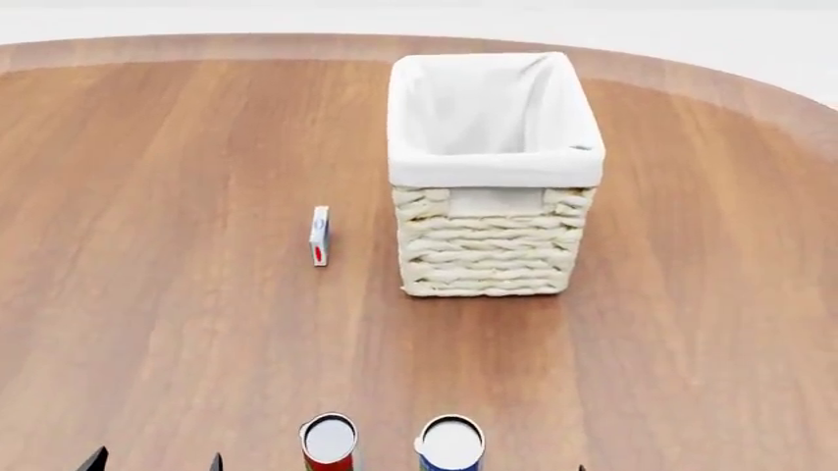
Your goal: Pick up the cream cheese box, and put it in the basket.
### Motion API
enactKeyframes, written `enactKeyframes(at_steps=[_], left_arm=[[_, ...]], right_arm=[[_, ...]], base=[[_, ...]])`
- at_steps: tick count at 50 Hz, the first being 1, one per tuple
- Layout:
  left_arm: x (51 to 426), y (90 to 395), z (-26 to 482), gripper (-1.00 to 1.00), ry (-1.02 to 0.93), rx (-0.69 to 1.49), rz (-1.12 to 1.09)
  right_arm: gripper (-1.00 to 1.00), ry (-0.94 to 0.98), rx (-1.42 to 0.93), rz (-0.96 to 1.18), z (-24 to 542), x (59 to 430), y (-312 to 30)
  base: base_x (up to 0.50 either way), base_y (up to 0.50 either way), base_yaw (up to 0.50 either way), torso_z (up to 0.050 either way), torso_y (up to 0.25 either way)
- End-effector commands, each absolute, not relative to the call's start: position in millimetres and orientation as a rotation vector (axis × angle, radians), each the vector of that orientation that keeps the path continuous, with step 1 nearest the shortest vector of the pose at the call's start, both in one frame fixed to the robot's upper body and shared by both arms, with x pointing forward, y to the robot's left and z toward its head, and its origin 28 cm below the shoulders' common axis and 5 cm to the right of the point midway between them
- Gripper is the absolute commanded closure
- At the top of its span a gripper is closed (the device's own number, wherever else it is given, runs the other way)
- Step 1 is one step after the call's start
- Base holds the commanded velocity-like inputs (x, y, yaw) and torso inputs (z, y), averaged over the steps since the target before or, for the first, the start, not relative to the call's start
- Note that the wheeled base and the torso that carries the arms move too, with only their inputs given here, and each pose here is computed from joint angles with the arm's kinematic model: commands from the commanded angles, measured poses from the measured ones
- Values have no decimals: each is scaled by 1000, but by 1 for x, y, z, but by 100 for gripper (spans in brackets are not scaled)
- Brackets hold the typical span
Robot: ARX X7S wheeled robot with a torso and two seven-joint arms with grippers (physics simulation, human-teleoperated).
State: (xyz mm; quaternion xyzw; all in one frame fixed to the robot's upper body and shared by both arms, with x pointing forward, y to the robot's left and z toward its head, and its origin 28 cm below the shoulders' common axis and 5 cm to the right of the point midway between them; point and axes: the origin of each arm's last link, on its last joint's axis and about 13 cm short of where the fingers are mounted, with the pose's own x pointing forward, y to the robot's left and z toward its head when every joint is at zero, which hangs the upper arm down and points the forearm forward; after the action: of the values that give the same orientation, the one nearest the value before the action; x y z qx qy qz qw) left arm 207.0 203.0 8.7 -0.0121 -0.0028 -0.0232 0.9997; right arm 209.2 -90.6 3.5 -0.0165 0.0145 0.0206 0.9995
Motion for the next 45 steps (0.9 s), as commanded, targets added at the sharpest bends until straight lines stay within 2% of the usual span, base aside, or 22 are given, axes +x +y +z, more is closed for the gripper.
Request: enactKeyframes(at_steps=[1,25,45], left_arm=[[207,203,10,-100,-7,-20,-44],[207,203,8,-100,-3,-19,-46],[208,204,7,-100,-1,-22,-45]], right_arm=[[-100,24,-55,33,5,209,-89],[-100,18,-55,37,4,208,-89],[-100,30,-52,49,1,208,-88]], base=[[195,0,0,0,0],[126,0,0,0,0],[335,-38,0,0,0]])
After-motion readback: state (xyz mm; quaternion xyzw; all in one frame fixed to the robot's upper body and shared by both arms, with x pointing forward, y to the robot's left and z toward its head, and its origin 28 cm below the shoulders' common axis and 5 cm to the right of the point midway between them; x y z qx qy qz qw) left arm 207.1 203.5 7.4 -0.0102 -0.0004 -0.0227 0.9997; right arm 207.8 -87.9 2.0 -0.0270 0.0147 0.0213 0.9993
